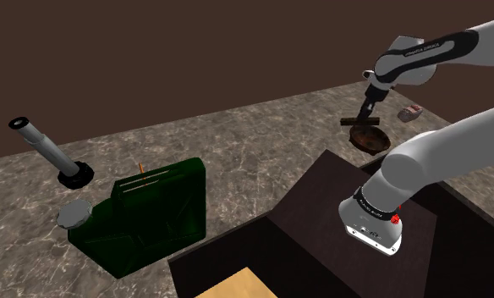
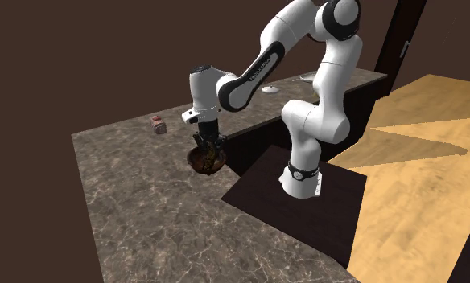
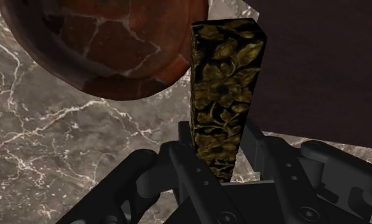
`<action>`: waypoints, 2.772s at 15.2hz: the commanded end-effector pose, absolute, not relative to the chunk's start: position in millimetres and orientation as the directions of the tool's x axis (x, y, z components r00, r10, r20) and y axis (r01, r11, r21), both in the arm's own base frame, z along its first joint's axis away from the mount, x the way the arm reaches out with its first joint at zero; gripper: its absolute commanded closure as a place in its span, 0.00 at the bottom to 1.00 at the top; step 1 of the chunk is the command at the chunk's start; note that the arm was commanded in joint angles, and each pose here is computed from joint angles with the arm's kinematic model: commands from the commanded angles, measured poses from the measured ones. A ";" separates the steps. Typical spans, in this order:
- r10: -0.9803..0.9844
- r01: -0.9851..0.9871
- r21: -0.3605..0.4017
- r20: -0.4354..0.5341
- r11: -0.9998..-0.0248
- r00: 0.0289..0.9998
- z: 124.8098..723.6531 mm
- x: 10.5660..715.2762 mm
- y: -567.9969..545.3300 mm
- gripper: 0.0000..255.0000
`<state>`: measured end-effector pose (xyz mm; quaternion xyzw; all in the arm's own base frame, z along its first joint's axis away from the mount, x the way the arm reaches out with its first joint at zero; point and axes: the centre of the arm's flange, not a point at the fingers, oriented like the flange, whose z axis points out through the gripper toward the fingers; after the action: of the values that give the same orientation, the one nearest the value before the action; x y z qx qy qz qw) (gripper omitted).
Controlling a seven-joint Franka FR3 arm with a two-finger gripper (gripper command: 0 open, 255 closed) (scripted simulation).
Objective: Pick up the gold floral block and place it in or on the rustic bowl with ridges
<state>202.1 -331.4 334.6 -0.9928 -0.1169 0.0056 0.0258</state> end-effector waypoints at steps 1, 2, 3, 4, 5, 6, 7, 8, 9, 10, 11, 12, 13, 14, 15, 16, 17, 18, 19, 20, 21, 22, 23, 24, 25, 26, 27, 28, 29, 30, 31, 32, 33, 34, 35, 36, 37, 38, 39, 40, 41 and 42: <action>0.234 0.234 -0.053 -0.005 -0.971 0.972 333.9 184.7 -352.8 1.00; 0.234 0.234 -0.053 -0.005 -0.971 0.972 334.3 176.6 -363.2 1.00; 0.234 0.234 -0.053 -0.005 -0.971 0.972 334.8 168.5 -373.6 1.00; 0.234 0.234 -0.053 -0.005 -0.971 0.972 335.2 160.4 -384.1 1.00; 0.234 0.234 -0.053 -0.005 -0.971 0.972 335.6 152.4 -394.5 1.00; 0.234 0.234 -0.053 -0.005 -0.971 0.972 336.0 144.3 -404.9 1.00; 0.234 0.234 -0.053 -0.005 -0.971 0.972 336.5 136.2 -415.3 1.00; 0.234 0.234 -0.053 -0.005 -0.971 0.972 336.9 128.1 -425.7 1.00; 0.234 0.234 -0.053 -0.005 -0.971 0.972 337.2 122.5 -432.9 1.00; 0.234 0.234 -0.053 -0.005 -0.971 0.972 331.9 122.5 -432.9 1.00; 0.234 0.234 -0.053 -0.005 -0.971 0.972 326.6 122.5 -432.9 1.00; 0.234 0.234 -0.053 -0.005 -0.971 0.972 321.3 122.5 -432.9 1.00; 0.234 0.234 -0.053 -0.005 -0.971 0.972 316.0 122.5 -432.9 1.00; 0.234 0.234 -0.053 -0.005 -0.971 0.972 310.8 122.5 -432.9 1.00; 0.234 0.234 -0.053 -0.005 -0.971 0.972 305.5 122.5 -432.9 1.00; 0.234 0.234 -0.053 -0.005 -0.971 0.972 300.2 122.5 -432.9 1.00; 0.234 0.234 -0.053 -0.005 -0.971 0.972 294.9 122.5 -432.9 1.00; 0.234 0.234 -0.053 -0.005 -0.971 0.972 289.7 122.5 -432.9 1.00; 0.234 0.234 -0.053 -0.005 -0.971 0.972 284.4 122.5 -432.9 1.00; 0.234 0.234 -0.053 -0.005 -0.971 0.972 279.1 122.5 -432.9 1.00; 0.234 0.234 -0.053 -0.005 -0.971 0.972 273.8 122.5 -432.9 1.00; 0.234 0.234 -0.053 -0.005 -0.971 0.972 268.5 122.5 -432.9 1.00; 0.234 0.234 -0.053 -0.005 -0.971 0.972 263.3 122.5 -432.9 1.00; 0.234 0.234 -0.053 -0.005 -0.971 0.972 255.5 122.5 -432.9 1.00; 0.234 0.234 -0.053 -0.005 -0.971 0.972 255.5 122.5 -432.9 1.00; 0.234 0.234 -0.053 -0.005 -0.971 0.972 255.5 122.5 -432.9 1.00; 0.234 0.234 -0.053 -0.005 -0.971 0.972 255.5 122.5 -432.9 1.00; 0.234 0.234 -0.053 -0.005 -0.971 0.972 255.5 122.5 -432.9 1.00; 0.234 0.234 -0.053 -0.005 -0.971 0.972 255.5 122.5 -432.9 1.00; 0.234 0.234 -0.053 -0.005 -0.971 0.972 255.5 122.5 -432.9 1.00; 0.234 0.234 -0.053 -0.005 -0.971 0.972 255.5 122.5 -432.9 1.00; 0.234 0.234 -0.053 -0.005 -0.971 0.972 255.5 122.5 -432.9 1.00; 0.234 0.234 -0.053 -0.005 -0.971 0.972 255.5 122.5 -432.9 0.00; 0.234 0.234 -0.053 -0.005 -0.971 0.972 255.5 122.5 -432.9 0.00; 0.234 0.234 -0.053 -0.005 -0.971 0.972 255.6 122.5 -432.9 0.00; 0.234 0.234 -0.053 -0.005 -0.971 0.972 255.6 122.5 -432.9 0.00; 0.234 0.234 -0.053 -0.005 -0.971 0.972 255.6 122.5 -432.9 0.00; 0.234 0.234 -0.053 -0.005 -0.971 0.972 255.6 122.5 -432.9 0.00; 0.234 0.234 -0.053 -0.005 -0.971 0.972 268.7 122.7 -433.6 0.00; 0.234 0.234 -0.053 -0.005 -0.971 0.972 281.9 123.0 -434.2 0.00; 0.234 0.234 -0.053 -0.005 -0.971 0.972 295.1 123.2 -434.9 0.00; 0.234 0.234 -0.053 -0.005 -0.971 0.972 305.4 123.4 -435.4 0.00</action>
<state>123.8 -437.7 293.4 -0.9927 -0.1176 0.0006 0.0285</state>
